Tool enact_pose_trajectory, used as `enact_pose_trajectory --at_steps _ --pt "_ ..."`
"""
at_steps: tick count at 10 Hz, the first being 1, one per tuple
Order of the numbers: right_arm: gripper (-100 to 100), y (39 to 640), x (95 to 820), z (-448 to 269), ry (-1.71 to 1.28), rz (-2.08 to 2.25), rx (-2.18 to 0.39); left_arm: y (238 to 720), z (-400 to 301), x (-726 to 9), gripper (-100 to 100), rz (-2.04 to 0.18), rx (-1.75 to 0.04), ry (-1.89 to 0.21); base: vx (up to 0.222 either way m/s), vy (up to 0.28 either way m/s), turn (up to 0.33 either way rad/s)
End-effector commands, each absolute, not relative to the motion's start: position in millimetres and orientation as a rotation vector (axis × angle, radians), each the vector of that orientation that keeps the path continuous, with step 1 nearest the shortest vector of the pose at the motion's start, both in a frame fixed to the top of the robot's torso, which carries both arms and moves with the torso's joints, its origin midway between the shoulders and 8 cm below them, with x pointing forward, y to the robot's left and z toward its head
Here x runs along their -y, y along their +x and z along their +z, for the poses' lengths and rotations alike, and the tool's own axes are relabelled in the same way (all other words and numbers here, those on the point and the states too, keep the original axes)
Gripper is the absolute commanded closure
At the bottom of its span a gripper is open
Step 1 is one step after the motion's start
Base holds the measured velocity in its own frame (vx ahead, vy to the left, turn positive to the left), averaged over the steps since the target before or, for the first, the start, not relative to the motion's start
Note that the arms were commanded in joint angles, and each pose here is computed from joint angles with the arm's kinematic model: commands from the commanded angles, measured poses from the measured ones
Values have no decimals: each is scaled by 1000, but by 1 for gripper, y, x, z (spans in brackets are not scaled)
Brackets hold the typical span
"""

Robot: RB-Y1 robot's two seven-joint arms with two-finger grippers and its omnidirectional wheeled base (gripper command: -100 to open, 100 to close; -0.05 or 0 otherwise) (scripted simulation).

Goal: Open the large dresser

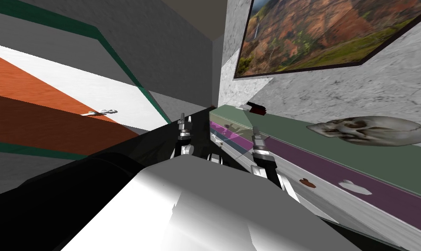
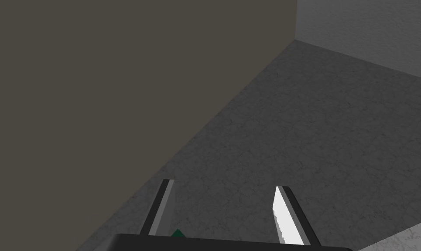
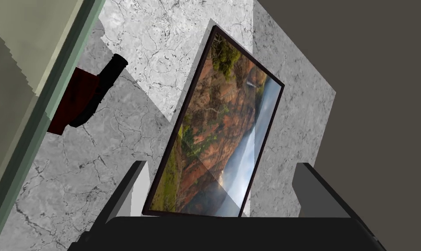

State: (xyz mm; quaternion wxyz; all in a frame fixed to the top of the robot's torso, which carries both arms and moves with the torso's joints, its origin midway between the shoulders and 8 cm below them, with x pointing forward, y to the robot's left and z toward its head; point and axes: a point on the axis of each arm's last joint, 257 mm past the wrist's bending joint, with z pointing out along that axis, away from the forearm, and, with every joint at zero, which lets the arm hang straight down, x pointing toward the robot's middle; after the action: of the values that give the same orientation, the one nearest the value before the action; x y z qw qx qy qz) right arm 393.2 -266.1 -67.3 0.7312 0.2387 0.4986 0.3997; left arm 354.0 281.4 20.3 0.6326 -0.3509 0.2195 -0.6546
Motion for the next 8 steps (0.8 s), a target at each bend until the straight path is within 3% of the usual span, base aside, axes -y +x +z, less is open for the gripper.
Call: enact_pose_trajectory --at_steps 1,8 --pt "-100 404 259 -100 494 791 -1219 354 20 -281 0 -1498 -502 -803 33 74 -7" --pt "-100 417 252 -153 381 587 -1408 354 20 -281 0 -1498 -502 -803 36 53 -4"
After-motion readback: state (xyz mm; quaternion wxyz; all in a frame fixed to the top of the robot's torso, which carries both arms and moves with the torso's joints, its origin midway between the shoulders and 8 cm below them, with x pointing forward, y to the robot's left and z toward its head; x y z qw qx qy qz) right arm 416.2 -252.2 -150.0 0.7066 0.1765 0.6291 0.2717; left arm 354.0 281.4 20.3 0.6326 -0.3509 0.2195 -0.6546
